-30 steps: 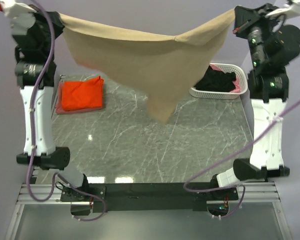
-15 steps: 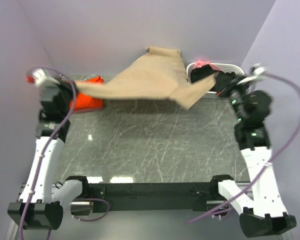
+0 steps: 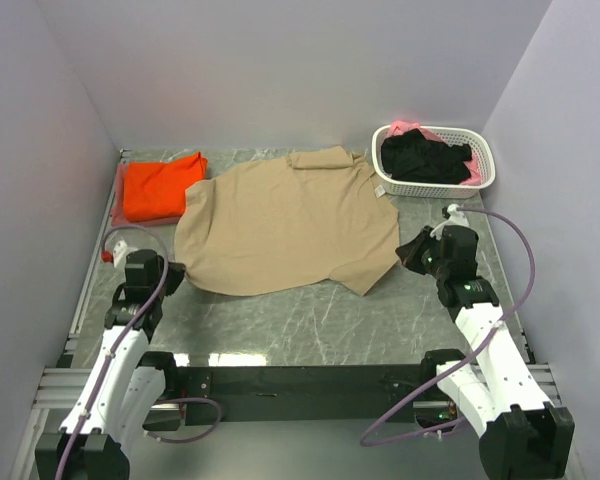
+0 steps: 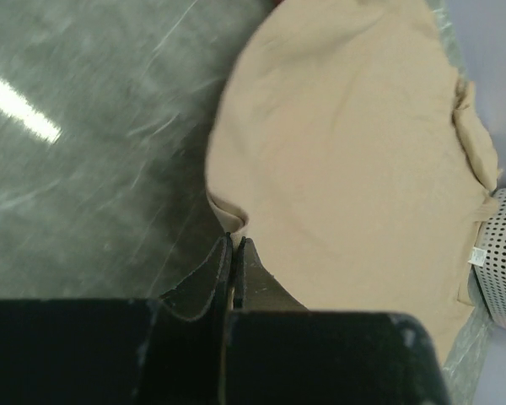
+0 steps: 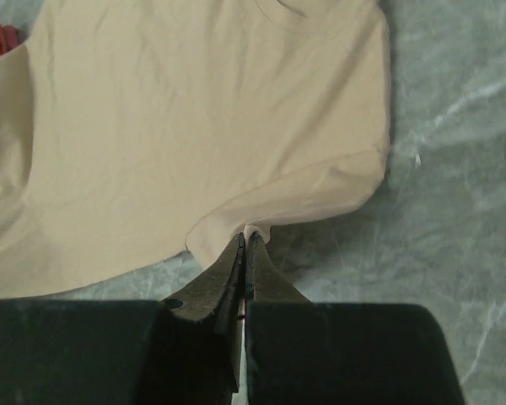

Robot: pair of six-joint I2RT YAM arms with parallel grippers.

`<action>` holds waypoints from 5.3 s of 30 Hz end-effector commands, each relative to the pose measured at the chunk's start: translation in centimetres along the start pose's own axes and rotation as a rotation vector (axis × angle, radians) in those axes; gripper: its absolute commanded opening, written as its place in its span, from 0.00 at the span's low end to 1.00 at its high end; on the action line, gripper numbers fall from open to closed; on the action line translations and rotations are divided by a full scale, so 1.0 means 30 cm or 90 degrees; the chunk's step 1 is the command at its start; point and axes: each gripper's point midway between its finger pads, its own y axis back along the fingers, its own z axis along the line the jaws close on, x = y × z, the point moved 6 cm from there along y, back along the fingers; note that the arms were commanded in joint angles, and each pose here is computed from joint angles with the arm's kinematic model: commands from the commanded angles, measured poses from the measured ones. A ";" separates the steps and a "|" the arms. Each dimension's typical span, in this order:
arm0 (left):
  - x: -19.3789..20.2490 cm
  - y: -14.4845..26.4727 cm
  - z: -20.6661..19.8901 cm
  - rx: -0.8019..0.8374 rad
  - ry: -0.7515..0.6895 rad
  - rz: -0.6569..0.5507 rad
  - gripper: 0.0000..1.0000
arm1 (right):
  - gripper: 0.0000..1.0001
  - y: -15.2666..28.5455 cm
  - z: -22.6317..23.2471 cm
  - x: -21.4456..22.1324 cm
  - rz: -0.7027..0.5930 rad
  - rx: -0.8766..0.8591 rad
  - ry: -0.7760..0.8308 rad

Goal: Fold and stack the t-shirts
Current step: Flatten the tshirt out, then fold the tshirt

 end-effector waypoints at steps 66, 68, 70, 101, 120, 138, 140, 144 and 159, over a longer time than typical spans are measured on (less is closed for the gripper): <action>0.071 0.147 0.107 -0.245 0.195 0.094 0.01 | 0.00 0.163 -0.092 -0.023 0.088 0.317 -0.091; 0.047 0.133 0.087 -0.233 0.198 0.070 0.00 | 0.00 0.150 -0.077 -0.052 0.074 0.306 -0.087; 0.039 0.118 0.078 -0.234 0.194 0.066 0.01 | 0.00 0.123 -0.069 -0.071 0.075 0.296 -0.086; -0.027 -0.144 -0.007 -0.292 0.161 0.023 0.00 | 0.00 -0.209 0.002 -0.292 0.062 0.230 -0.036; -0.037 -0.237 -0.036 -0.291 0.142 0.023 0.01 | 0.00 -0.446 -0.004 -0.348 0.109 0.177 0.063; -0.132 -0.011 -0.081 -0.190 0.137 -0.053 0.01 | 0.00 -0.057 0.085 -0.350 -0.058 0.123 0.060; -0.173 0.065 -0.113 -0.140 0.146 -0.086 0.01 | 0.00 0.062 0.120 -0.393 -0.127 0.108 0.059; -0.265 0.220 -0.198 -0.032 0.164 -0.146 0.01 | 0.00 0.286 0.194 -0.451 -0.240 0.056 0.056; -0.685 1.269 -0.519 0.468 0.192 -0.460 0.01 | 0.00 1.443 0.437 -0.614 -0.778 -0.117 0.081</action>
